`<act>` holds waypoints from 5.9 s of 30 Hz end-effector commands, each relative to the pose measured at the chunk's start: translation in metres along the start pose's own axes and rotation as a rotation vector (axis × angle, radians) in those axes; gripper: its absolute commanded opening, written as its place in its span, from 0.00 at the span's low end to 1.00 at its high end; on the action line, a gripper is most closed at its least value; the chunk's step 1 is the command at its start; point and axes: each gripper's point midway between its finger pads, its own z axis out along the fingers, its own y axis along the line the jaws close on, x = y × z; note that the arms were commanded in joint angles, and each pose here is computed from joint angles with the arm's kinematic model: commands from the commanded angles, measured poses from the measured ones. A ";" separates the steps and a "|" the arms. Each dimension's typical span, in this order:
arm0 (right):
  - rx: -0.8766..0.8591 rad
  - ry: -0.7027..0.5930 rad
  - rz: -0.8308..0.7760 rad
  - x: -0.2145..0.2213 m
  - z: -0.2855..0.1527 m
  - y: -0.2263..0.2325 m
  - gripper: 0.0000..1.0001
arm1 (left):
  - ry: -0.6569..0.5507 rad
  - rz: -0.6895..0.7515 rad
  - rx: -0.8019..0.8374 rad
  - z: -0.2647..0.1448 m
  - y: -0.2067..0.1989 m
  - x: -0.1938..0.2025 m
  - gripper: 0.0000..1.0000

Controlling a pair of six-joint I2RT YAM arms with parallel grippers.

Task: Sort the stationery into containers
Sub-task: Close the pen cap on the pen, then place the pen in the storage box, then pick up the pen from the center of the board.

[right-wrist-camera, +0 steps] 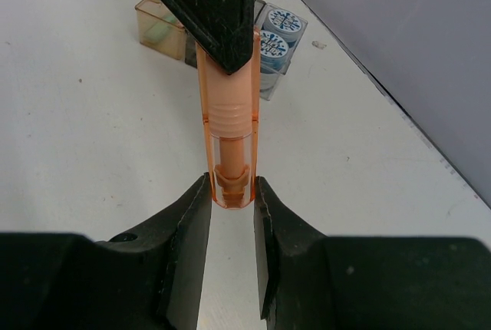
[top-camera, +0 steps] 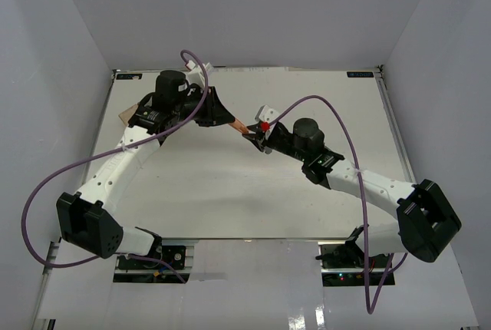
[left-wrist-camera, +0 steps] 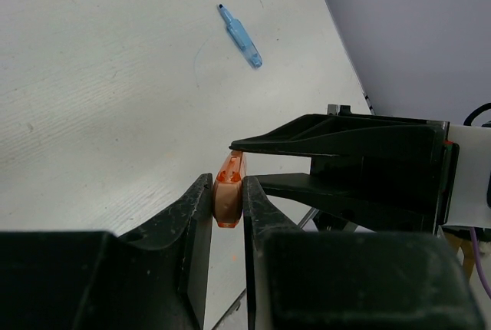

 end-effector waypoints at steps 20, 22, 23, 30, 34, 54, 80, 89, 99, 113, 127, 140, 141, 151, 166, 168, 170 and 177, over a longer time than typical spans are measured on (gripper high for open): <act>0.063 -0.278 -0.140 -0.117 0.001 -0.026 0.13 | 0.110 -0.085 -0.010 0.013 0.005 0.039 0.00; 0.071 -0.286 -0.149 -0.121 0.000 -0.028 0.12 | 0.118 -0.090 -0.009 0.014 0.006 0.042 0.00; 0.076 -0.295 -0.152 -0.125 -0.002 -0.029 0.12 | 0.123 -0.092 -0.008 0.016 0.006 0.043 0.00; 0.096 -0.328 -0.186 -0.141 -0.005 -0.034 0.12 | 0.155 -0.112 0.002 0.020 0.008 0.055 0.00; 0.089 -0.353 -0.203 -0.152 -0.007 -0.034 0.11 | 0.166 -0.116 0.003 0.021 0.009 0.058 0.00; 0.100 -0.423 -0.257 -0.187 -0.016 -0.039 0.11 | 0.226 -0.093 0.034 0.027 0.012 0.076 0.00; 0.153 -0.060 -0.074 -0.035 -0.052 -0.015 0.97 | -0.308 0.146 -0.416 -0.041 0.054 -0.065 0.00; 0.266 0.038 0.181 0.011 -0.070 -0.012 0.90 | -0.577 -0.059 -0.947 -0.141 0.192 -0.047 0.00; 0.335 0.058 0.269 0.033 -0.088 -0.010 0.90 | -0.778 -0.251 -1.086 -0.185 0.276 -0.041 0.00; 0.391 0.039 0.289 0.034 -0.109 -0.012 0.90 | -0.830 -0.346 -1.145 -0.170 0.354 -0.043 0.11; 0.461 0.067 0.277 0.043 -0.118 -0.021 0.90 | -0.784 -0.431 -1.101 -0.153 0.359 -0.015 0.68; 0.836 0.348 0.440 0.115 -0.157 -0.073 0.92 | -0.687 -0.311 -0.901 -0.168 0.266 -0.042 0.98; 0.852 0.362 0.464 0.122 -0.161 -0.076 0.92 | -0.701 -0.290 -0.856 -0.169 0.252 -0.043 0.98; 0.909 0.572 0.689 0.202 -0.194 -0.105 0.99 | -0.503 -0.249 -0.618 -0.133 0.211 0.012 0.98; 0.800 0.756 0.694 0.250 -0.192 -0.110 0.64 | -0.483 -0.238 -0.558 -0.126 0.199 0.010 0.98; 0.798 0.768 0.695 0.253 -0.193 -0.110 0.62 | -0.486 -0.236 -0.558 -0.127 0.198 0.009 0.98; 0.796 0.777 0.692 0.255 -0.193 -0.109 0.61 | -0.487 -0.232 -0.563 -0.127 0.199 0.009 0.98; 0.793 0.821 0.688 0.265 -0.195 -0.111 0.58 | -0.487 -0.235 -0.567 -0.127 0.200 0.010 0.98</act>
